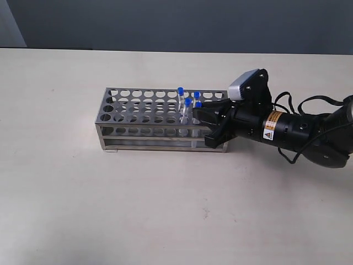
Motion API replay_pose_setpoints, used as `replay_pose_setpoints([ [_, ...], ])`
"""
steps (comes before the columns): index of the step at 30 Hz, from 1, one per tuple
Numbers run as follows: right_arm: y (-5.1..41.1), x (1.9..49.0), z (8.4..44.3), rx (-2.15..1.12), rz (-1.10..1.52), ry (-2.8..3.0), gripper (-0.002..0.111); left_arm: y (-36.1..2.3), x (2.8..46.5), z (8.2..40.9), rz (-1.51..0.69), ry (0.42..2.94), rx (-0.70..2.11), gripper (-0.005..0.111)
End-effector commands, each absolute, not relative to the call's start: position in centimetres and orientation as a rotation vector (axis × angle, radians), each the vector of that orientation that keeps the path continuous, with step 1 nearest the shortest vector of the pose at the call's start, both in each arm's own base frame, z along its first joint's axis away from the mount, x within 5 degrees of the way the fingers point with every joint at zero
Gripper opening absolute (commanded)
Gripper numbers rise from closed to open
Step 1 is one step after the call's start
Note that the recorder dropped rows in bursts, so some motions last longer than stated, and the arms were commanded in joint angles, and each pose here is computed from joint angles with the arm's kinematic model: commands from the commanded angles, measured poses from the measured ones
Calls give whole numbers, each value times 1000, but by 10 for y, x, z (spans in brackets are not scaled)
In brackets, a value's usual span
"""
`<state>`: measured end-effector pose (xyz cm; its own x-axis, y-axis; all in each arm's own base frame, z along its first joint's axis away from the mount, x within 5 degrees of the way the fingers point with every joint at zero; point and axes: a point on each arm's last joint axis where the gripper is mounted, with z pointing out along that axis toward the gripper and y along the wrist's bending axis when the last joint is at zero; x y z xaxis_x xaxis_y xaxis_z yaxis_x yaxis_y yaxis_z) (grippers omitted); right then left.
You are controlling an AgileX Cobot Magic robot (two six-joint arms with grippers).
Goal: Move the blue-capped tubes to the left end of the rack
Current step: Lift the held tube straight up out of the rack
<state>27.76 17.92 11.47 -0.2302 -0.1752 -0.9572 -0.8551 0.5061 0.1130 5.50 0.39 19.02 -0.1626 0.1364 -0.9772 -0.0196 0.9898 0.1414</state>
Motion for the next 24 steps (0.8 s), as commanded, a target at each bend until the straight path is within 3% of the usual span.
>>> replay_pose_setpoints([
  [1,179,280,115,-873,804,1707,34,3,55,192,126,1719,90,0],
  [5,178,282,116,-843,796,1714,29,3,55,192,126,1719,90,0],
  [11,178,282,116,-840,794,1716,-1,3,55,192,126,1719,90,0],
  [18,177,281,115,-858,781,1739,-1,3,55,192,126,1719,90,0],
  [24,175,281,136,-869,732,1714,-1,3,55,192,126,1719,90,0],
])
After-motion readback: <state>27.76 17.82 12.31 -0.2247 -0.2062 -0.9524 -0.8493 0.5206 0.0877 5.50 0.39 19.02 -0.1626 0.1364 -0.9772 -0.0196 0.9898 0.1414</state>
